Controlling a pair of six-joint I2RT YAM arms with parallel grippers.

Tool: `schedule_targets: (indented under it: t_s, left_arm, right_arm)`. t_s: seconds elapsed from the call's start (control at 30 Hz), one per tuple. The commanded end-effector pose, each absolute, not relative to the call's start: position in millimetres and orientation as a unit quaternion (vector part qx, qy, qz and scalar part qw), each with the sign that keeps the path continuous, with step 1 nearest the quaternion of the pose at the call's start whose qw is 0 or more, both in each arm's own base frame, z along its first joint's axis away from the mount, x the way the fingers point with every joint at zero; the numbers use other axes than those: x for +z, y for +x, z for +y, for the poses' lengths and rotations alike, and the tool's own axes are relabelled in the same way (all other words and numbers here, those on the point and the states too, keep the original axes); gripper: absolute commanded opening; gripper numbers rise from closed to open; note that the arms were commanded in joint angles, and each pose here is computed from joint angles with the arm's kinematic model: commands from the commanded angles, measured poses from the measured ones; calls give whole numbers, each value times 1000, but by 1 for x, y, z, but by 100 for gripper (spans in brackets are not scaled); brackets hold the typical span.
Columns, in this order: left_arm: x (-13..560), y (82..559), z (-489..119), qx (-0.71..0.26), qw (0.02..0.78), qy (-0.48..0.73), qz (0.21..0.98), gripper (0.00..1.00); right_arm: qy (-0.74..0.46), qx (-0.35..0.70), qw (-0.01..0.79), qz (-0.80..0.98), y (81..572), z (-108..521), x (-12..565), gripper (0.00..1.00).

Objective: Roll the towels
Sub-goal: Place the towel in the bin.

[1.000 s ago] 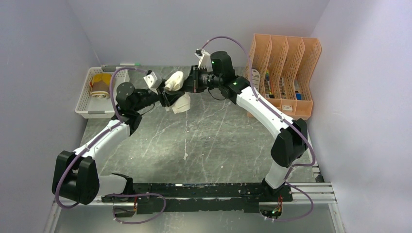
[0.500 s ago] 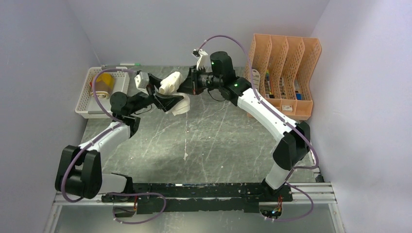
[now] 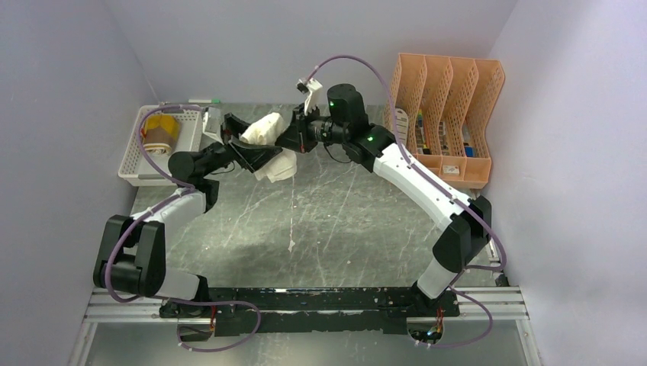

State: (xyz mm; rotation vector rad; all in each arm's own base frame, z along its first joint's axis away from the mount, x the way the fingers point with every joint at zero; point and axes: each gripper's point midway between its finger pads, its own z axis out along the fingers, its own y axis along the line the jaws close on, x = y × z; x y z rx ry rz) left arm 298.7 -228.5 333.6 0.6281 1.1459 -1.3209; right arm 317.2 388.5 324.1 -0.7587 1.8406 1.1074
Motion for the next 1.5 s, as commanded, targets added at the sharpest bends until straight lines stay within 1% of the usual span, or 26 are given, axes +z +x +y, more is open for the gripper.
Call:
schedule_targets:
  t_s: [0.0, 0.17, 0.37, 0.43, 0.5, 0.53, 0.57, 0.6, 0.67, 0.77, 0.8, 0.83, 0.87, 0.93, 0.97, 1.0, 1.07, 1.13, 1.2, 1.3, 1.4, 1.47]
  left_arm:
    - [337, 267, -232, -599, 563, 323, 469, 76]
    - [345, 270, -219, -615, 571, 296, 456, 73]
    - [349, 272, -217, -630, 565, 291, 447, 62]
    - [351, 272, -217, -630, 565, 292, 445, 55]
    - [351, 272, -218, -632, 561, 296, 445, 42]
    - [351, 272, -218, -633, 558, 299, 446, 30]
    - [351, 272, -218, -635, 554, 300, 446, 13]
    - [351, 272, -218, -637, 550, 302, 449, 8]
    - [351, 272, -215, -634, 546, 310, 451, 7]
    - [355, 280, -198, -614, 562, 311, 459, 7]
    - [357, 287, -189, -603, 568, 308, 467, 7]
    - [358, 295, -182, -593, 569, 304, 481, 7]
    - [363, 301, -172, -577, 577, 305, 490, 7]
    - [369, 316, -152, -540, 596, 302, 512, 7]
    - [371, 324, -142, -520, 602, 298, 528, 7]
    - [372, 333, -134, -498, 607, 290, 547, 7]
    - [366, 356, -114, -434, 620, 265, 598, 7]
    - [355, 385, -84, -308, 637, 239, 665, 7]
    - [352, 403, -51, -218, 633, 211, 712, 7]
    - [347, 426, 3, -160, 614, 147, 759, 7]
    - [319, 453, 52, -89, 583, 85, 803, 7]
    - [300, 469, 71, -73, 559, 71, 823, 7]
  right_arm:
    - [-320, 441, 478, 689, 323, 395, 348, 0]
    - [-333, 441, 470, 689, 317, 397, 340, 0]
    - [-346, 436, 464, 689, 312, 401, 333, 0]
    - [-351, 434, 461, 690, 310, 402, 331, 0]
    - [-354, 433, 459, 691, 309, 403, 328, 0]
    - [-354, 433, 458, 691, 308, 403, 327, 0]
    - [-355, 432, 459, 691, 309, 403, 327, 0]
    - [-355, 431, 459, 691, 309, 402, 327, 0]
    - [-357, 428, 458, 692, 308, 402, 326, 0]
    - [-366, 420, 453, 696, 308, 400, 322, 0]
    - [-370, 415, 451, 699, 309, 398, 320, 11]
    - [-370, 407, 451, 703, 310, 396, 318, 28]
    - [-366, 399, 451, 710, 311, 390, 314, 52]
    - [-347, 381, 459, 724, 319, 375, 307, 77]
    - [-333, 372, 465, 731, 324, 365, 304, 96]
    - [-314, 365, 474, 737, 331, 351, 303, 99]
    - [-264, 352, 489, 753, 349, 317, 302, 100]
    - [-208, 340, 508, 763, 365, 280, 302, 100]
    - [-160, 306, 537, 770, 376, 247, 302, 100]
    - [-126, 288, 550, 774, 371, 230, 298, 100]
    - [-116, 306, 541, 775, 357, 229, 290, 100]
    - [-115, 312, 530, 780, 348, 229, 283, 100]
